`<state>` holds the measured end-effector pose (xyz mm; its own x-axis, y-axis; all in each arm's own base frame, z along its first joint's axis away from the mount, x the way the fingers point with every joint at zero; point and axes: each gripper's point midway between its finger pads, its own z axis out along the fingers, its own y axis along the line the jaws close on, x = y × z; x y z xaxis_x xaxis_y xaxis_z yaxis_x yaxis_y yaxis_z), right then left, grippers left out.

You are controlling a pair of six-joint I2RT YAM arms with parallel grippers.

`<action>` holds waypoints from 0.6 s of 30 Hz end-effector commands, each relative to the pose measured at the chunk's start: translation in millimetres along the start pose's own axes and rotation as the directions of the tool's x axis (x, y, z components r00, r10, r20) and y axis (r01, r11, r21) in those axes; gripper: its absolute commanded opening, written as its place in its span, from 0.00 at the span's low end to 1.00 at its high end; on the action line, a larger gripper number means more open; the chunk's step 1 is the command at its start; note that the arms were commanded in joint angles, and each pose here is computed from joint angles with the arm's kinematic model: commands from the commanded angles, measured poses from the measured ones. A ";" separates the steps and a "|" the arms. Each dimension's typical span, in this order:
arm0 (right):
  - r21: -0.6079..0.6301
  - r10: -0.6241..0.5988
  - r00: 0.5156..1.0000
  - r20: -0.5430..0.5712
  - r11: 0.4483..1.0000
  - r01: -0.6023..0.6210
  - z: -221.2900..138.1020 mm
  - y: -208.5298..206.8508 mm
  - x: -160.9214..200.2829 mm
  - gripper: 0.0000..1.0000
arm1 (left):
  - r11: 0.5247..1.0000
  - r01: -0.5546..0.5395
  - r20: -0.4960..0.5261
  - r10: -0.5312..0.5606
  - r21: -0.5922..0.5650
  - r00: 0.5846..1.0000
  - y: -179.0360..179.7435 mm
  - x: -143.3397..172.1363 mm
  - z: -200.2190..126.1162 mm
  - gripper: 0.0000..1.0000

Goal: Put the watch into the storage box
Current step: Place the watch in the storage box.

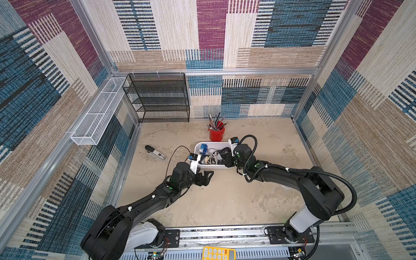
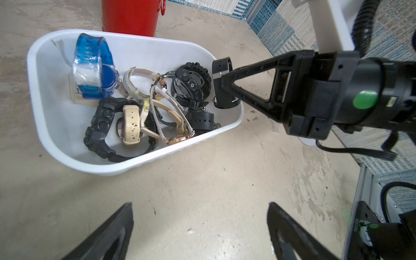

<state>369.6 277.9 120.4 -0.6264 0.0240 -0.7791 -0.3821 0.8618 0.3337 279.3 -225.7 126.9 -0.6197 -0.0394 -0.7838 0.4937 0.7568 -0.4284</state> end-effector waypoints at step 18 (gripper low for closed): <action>0.010 0.009 0.994 0.113 1.000 -0.010 -22.2 0.4 -29.2 1.00 | 0.999 0.013 0.032 -0.012 -0.033 0.999 4.4 -6.5 -5.1 0.94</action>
<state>369.2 268.3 146.1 -0.5770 0.0686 -0.8139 -0.3752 0.8628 0.3387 281.1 -221.2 133.0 -0.6058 -0.0520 -0.7939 0.4814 0.7706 -0.4178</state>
